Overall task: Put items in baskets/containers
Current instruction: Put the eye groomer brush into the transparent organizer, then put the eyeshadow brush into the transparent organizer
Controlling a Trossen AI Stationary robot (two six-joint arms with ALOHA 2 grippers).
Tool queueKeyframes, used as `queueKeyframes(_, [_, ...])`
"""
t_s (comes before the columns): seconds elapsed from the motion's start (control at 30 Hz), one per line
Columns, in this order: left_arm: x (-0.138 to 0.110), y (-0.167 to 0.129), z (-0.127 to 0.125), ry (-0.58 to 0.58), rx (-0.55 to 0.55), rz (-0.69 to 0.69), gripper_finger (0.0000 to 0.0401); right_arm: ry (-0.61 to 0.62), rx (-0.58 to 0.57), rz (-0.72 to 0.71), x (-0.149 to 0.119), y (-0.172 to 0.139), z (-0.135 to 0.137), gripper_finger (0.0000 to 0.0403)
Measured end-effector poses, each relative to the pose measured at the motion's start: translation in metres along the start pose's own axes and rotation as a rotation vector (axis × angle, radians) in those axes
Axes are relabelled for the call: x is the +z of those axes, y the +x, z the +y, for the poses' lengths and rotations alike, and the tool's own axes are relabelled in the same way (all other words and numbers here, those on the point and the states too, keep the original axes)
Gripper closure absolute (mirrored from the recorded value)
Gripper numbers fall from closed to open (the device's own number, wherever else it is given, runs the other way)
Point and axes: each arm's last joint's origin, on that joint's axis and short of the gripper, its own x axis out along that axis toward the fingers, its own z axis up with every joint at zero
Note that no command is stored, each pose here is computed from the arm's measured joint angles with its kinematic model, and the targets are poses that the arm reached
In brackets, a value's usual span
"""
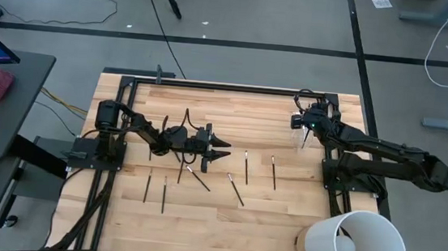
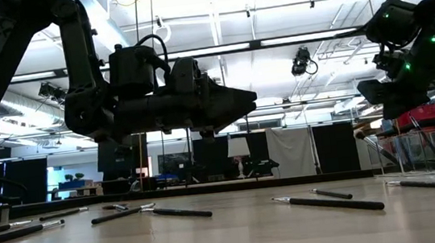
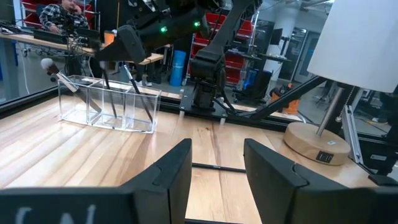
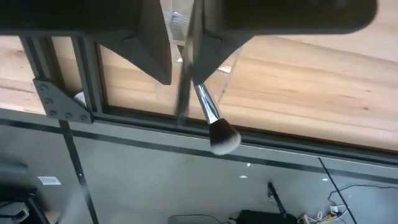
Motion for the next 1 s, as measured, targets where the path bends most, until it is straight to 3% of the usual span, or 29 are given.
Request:
queueKeyframes(0.43, [0.000,0.000,-0.001,-0.015,-0.002,0.001,0.0252,-0.003,0.019,-0.033,0.005,-0.006,-0.004,0.0241])
queueKeyframes(0.67, [0.000,0.000,-0.001,-0.019,-0.002,0.002,0.0252,-0.014,0.083,-0.110,0.023,-0.022,-0.003,0.0228])
queueKeyframes(0.77, [0.000,0.000,-0.001,-0.019,-0.002,0.002,0.0252,-0.042,0.181,-0.146,0.032,-0.029,0.003,0.0232])
queueKeyframes(1.0, [0.000,0.000,0.000,-0.027,-0.002,0.000,0.0252,-0.131,0.593,-0.240,0.041,-0.045,0.031,0.0244])
